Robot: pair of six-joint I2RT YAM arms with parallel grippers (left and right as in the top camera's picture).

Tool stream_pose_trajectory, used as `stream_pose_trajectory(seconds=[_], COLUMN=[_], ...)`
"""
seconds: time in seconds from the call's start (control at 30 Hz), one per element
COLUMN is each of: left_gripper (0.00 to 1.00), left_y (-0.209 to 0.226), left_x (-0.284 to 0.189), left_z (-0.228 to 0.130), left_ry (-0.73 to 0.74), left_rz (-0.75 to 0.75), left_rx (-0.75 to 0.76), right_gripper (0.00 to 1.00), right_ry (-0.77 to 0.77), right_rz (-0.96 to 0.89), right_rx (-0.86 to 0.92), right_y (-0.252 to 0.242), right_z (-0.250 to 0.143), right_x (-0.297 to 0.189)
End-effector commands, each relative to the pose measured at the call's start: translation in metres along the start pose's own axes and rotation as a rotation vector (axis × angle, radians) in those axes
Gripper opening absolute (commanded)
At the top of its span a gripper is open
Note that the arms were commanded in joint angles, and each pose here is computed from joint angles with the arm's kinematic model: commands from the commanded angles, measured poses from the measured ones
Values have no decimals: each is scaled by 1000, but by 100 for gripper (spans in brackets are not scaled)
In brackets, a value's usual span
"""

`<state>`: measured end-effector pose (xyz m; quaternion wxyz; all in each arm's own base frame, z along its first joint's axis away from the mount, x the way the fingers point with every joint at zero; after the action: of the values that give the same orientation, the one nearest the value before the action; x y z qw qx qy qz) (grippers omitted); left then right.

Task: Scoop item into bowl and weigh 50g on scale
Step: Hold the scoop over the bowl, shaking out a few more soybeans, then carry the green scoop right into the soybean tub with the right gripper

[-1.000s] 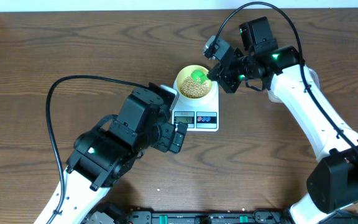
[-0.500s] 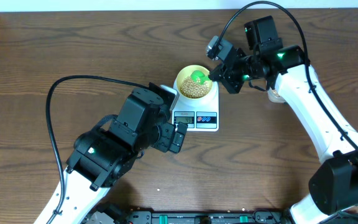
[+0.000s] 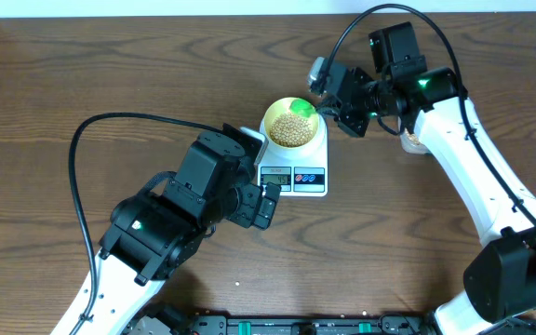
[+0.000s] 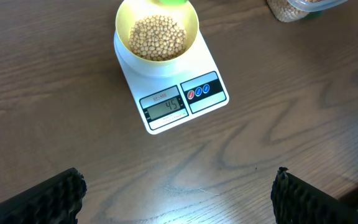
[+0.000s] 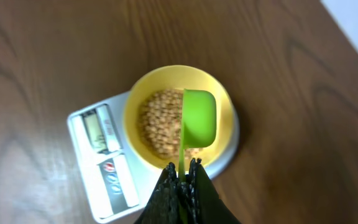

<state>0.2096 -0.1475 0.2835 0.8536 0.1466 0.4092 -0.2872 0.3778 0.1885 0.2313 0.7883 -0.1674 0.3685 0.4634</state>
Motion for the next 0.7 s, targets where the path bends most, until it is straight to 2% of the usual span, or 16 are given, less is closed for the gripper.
stream_pose_trajectory(seconds=[0.0,0.13,0.43,0.53,0.67], left_gripper=[98,98,98,98,98], left_y=[1,1,1,1,1], left_x=[-5,-5,-5,-5,-5], left_z=[5,5,5,5,5], left_ry=[-22,-22,-22,-22,-22], left_rz=[1,1,1,1,1], left_rx=[-8,-8,-8,-8,-8], right_gripper=[1,1,1,1,1], right_ry=[-20,-22,-46,-45,-70], right_rz=[-72,-69,5,-5,-36], right_rx=[-99,-97,46,53,152], right_y=[1,2,14,11,-1], right_z=[16,16,18,18,18], right_x=[-11,-10,-14,-15,-19])
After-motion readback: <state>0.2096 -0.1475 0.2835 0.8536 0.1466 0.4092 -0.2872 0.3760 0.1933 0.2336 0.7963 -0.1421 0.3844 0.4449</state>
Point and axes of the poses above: each gripper's point midway between its finger pads, its own x axis out along the fingers, its own y axis along the line the jaws close on, z = x × y, the point moved 5 cm from there along -x, back along the fingers, and after that the axes turned 13 degrees about x, right-handed, at the moved point
